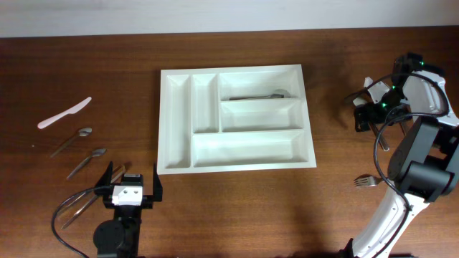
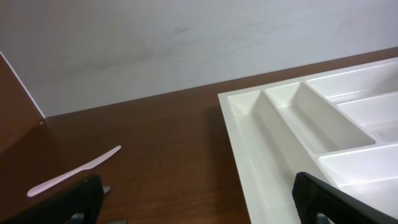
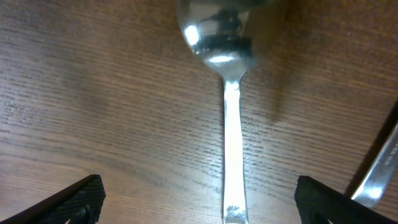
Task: Pack container
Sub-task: 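Lower the right gripper and grasp the second spoon's handle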
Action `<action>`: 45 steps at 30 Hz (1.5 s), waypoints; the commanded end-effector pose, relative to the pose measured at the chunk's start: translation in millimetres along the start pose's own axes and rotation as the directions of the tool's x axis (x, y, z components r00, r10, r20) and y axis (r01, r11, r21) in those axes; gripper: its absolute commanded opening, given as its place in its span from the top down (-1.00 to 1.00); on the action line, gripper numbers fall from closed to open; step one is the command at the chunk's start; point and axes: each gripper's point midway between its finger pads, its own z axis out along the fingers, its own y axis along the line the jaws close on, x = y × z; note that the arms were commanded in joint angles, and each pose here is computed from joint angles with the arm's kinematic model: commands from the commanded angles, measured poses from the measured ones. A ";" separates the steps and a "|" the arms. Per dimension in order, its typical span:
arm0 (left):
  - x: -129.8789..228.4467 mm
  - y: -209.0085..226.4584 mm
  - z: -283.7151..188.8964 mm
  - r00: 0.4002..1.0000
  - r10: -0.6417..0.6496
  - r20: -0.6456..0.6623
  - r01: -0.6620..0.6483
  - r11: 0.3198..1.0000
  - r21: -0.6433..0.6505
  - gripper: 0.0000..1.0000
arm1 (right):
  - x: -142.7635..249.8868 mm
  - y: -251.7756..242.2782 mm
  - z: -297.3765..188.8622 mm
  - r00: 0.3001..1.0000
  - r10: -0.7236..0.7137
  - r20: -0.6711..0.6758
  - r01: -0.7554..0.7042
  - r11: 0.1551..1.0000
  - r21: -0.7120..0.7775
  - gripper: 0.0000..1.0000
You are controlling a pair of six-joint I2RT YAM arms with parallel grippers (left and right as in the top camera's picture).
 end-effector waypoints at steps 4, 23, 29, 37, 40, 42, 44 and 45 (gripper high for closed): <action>1.4 -0.7 0.0 1.000 0.013 0.001 -0.013 1.000 0.000 -0.98 | 3.1 -2.2 16.7 1.000 -0.005 -0.026 0.005 1.000 -0.008 -0.97; 1.4 -0.7 0.0 1.000 0.013 0.001 -0.013 1.000 0.000 -0.98 | 3.1 -9.0 39.6 0.998 -0.024 -0.057 0.024 1.000 0.008 -0.97; 1.2 -0.7 -0.1 1.000 0.013 0.002 -0.013 1.000 0.000 -0.98 | 2.0 -11.9 39.6 0.998 -0.023 -0.055 0.024 0.999 0.022 -0.97; 1.4 -0.7 0.0 1.000 0.013 0.001 -0.013 1.000 0.000 -0.98 | 0.4 -8.2 40.3 0.999 -0.020 -0.044 0.020 1.000 0.003 -0.98; 1.4 -0.7 0.0 1.000 0.013 0.001 -0.013 1.000 0.000 -0.98 | 2.2 -7.0 42.0 0.999 -0.020 -0.050 0.020 1.000 -0.001 -0.98; 1.4 -0.7 0.0 1.000 0.013 0.001 -0.013 1.000 0.000 -0.98 | 4.3 -5.3 44.0 0.998 -0.020 -0.057 0.020 1.000 -0.006 -0.98; 1.4 -0.7 0.0 1.000 0.013 0.001 -0.013 1.000 0.000 -0.98 | 7.1 -3.5 46.2 0.998 -0.021 -0.065 0.020 1.000 -0.012 -0.99; 1.4 -0.7 0.0 1.000 0.013 0.001 -0.013 1.000 0.000 -0.98 | 8.3 -2.7 47.3 0.997 -0.021 -0.068 0.020 1.000 -0.014 -1.00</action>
